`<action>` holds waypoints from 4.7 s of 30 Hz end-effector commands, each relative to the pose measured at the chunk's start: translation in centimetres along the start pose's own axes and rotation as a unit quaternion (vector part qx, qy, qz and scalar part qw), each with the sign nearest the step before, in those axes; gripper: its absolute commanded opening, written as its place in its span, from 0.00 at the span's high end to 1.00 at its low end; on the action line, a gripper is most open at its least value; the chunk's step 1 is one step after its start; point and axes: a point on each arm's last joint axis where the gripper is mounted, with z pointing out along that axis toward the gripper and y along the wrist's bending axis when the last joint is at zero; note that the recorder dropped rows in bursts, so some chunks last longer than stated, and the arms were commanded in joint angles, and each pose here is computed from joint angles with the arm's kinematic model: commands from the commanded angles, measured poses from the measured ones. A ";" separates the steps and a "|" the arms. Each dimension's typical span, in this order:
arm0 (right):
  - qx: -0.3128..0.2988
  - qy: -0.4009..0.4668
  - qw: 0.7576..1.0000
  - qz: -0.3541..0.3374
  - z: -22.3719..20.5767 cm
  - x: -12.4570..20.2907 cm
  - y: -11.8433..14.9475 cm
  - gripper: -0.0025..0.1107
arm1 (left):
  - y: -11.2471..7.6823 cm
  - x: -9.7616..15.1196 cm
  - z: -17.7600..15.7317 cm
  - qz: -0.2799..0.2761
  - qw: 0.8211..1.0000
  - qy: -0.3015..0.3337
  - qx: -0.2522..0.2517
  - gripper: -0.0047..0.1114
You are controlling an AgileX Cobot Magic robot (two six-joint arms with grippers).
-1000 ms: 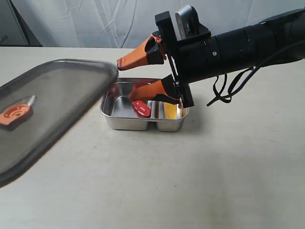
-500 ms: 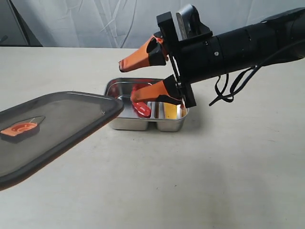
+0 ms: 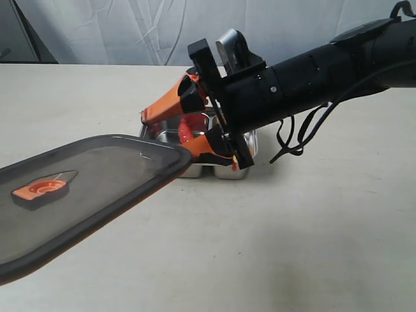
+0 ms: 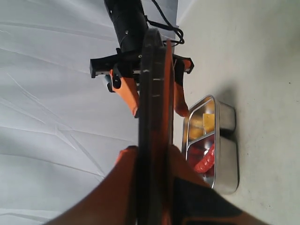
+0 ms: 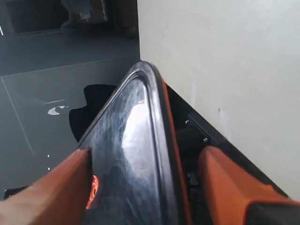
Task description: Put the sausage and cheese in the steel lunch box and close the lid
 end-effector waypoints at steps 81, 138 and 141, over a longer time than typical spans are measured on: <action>-0.046 -0.158 0.966 -0.201 0.2 -0.9 3.9 0.99 | -1.7 3.5 0.0 -0.087 0.980 0.175 0.041 0.42; 0.173 -0.489 0.827 -0.218 -4.5 7.2 6.6 0.99 | 2.6 3.4 5.0 -0.282 0.947 0.081 -0.132 0.50; 0.145 -0.522 0.816 -0.200 -4.7 7.1 5.5 0.99 | 2.6 3.4 5.0 -0.282 0.947 0.081 -0.132 0.50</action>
